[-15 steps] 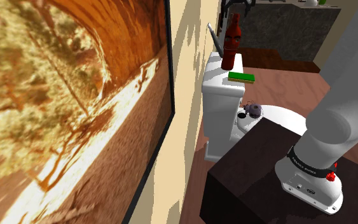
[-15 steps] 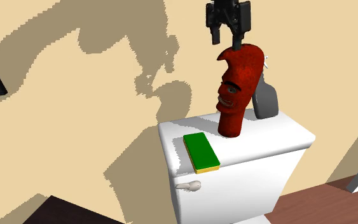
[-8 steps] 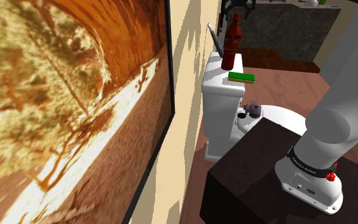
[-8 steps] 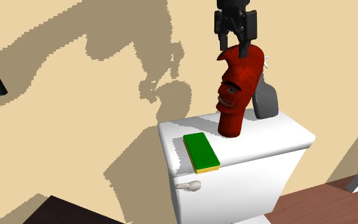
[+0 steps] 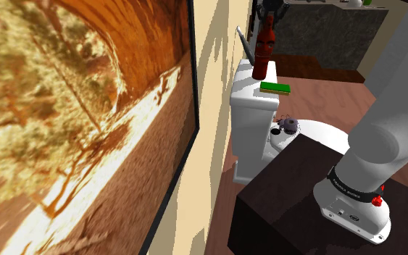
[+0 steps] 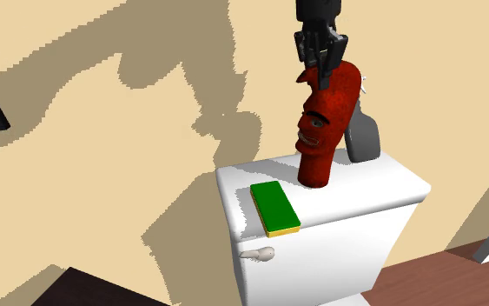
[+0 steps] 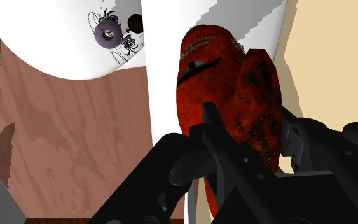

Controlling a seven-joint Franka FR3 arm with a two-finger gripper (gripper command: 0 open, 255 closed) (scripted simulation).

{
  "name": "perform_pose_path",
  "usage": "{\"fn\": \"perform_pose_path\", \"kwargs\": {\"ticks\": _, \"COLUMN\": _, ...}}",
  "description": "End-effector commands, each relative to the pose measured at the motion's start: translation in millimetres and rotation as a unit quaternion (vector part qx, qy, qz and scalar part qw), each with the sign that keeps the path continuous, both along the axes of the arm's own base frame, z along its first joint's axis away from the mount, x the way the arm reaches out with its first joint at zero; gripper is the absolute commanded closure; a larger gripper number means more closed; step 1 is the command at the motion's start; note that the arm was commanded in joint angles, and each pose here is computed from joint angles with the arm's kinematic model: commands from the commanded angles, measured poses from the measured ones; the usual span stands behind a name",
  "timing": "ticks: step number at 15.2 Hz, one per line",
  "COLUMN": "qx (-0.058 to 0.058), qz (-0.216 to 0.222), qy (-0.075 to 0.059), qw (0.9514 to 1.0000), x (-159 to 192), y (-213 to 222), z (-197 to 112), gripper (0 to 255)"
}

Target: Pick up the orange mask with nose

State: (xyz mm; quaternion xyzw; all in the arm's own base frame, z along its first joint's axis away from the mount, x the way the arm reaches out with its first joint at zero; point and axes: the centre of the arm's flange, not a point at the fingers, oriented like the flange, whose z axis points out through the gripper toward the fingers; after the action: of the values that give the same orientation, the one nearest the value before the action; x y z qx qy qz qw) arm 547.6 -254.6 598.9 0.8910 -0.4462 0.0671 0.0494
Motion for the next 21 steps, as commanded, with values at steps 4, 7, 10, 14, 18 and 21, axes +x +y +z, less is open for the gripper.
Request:
{"fn": "perform_pose_path", "kwargs": {"ticks": 4, "qx": 0.0, "qz": 0.0, "qy": 0.0, "qw": 1.0, "x": 0.2, "y": 0.1, "z": -0.3, "gripper": 255}}
{"fn": "perform_pose_path", "kwargs": {"ticks": 7, "qx": 0.0, "qz": 0.0, "qy": 0.0, "qw": 1.0, "x": 0.4, "y": 0.3, "z": 4.5, "gripper": 255}}
{"fn": "perform_pose_path", "kwargs": {"ticks": 10, "qx": 0.0, "qz": 0.0, "qy": 0.0, "qw": 1.0, "x": 0.4, "y": 0.3, "z": 20.4, "gripper": 255}}
{"fn": "perform_pose_path", "kwargs": {"ticks": 14, "qx": 0.0, "qz": 0.0, "qy": 0.0, "qw": 1.0, "x": 0.4, "y": 0.3, "z": 41.5, "gripper": 255}}
{"fn": "perform_pose_path", "kwargs": {"ticks": 18, "qx": 0.0, "qz": 0.0, "qy": 0.0, "qw": 1.0, "x": 0.4, "y": 0.3, "z": 62.6, "gripper": 255}}
{"fn": "perform_pose_path", "kwargs": {"ticks": 21, "qx": 0.0, "qz": 0.0, "qy": 0.0, "qw": 1.0, "x": 0.4, "y": 0.3, "z": 78.4, "gripper": 255}}
